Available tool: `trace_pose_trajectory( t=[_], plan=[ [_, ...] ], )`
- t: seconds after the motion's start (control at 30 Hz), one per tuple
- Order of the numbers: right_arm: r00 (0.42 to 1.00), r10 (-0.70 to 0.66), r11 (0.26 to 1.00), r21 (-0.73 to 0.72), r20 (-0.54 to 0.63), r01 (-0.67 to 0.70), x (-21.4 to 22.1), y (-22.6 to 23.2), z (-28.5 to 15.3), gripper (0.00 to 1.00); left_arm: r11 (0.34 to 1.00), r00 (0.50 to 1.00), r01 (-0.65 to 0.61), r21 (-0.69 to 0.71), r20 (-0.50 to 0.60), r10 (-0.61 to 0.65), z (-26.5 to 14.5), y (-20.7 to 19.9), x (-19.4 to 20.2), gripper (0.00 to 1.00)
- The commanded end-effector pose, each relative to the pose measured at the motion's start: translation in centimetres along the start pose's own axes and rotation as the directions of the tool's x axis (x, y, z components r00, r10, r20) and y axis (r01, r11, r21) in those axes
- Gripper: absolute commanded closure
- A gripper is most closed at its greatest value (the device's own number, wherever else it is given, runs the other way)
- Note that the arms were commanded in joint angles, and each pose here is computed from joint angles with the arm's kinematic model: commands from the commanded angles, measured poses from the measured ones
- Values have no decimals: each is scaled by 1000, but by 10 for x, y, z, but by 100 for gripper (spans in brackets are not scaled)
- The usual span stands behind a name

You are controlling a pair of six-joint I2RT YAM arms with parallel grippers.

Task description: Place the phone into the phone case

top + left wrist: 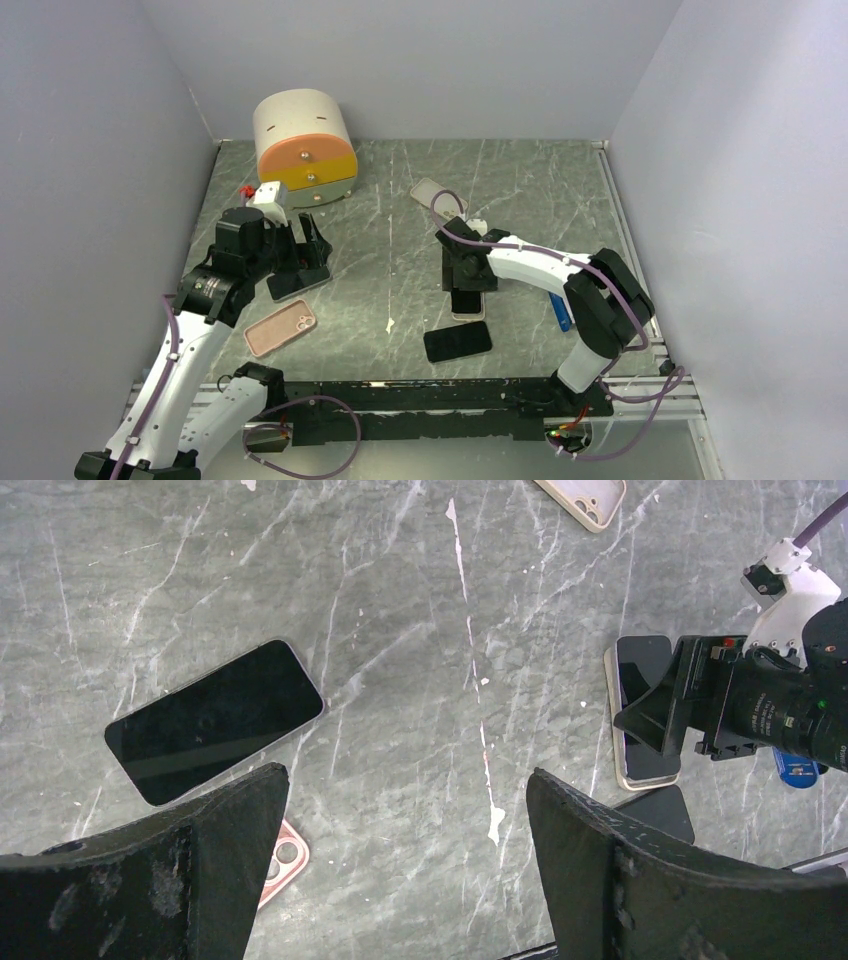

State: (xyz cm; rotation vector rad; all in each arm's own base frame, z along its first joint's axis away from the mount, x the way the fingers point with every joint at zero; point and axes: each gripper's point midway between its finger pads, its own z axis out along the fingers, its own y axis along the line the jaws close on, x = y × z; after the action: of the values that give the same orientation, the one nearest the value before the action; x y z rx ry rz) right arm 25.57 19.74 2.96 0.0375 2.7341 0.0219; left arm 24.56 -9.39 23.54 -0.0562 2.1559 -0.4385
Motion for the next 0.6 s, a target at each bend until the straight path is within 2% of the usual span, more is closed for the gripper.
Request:
trace_pose_trajectory(
  t=[0.0, 0.27, 0.57],
  plan=[
    [998, 28, 1000, 10, 63, -28, -14, -6, -13, 74, 1000, 998, -16, 15, 60, 15, -6, -5, -19, 6],
    [999, 36, 999, 26, 27, -36, -4, -10, -4, 74, 1000, 998, -16, 15, 59, 15, -6, -5, -19, 6],
    [999, 33, 999, 42, 23, -34, 0, -16, -4, 69, 1000, 998, -16, 17, 55, 15, -4, -6, -18, 6]
  ],
)
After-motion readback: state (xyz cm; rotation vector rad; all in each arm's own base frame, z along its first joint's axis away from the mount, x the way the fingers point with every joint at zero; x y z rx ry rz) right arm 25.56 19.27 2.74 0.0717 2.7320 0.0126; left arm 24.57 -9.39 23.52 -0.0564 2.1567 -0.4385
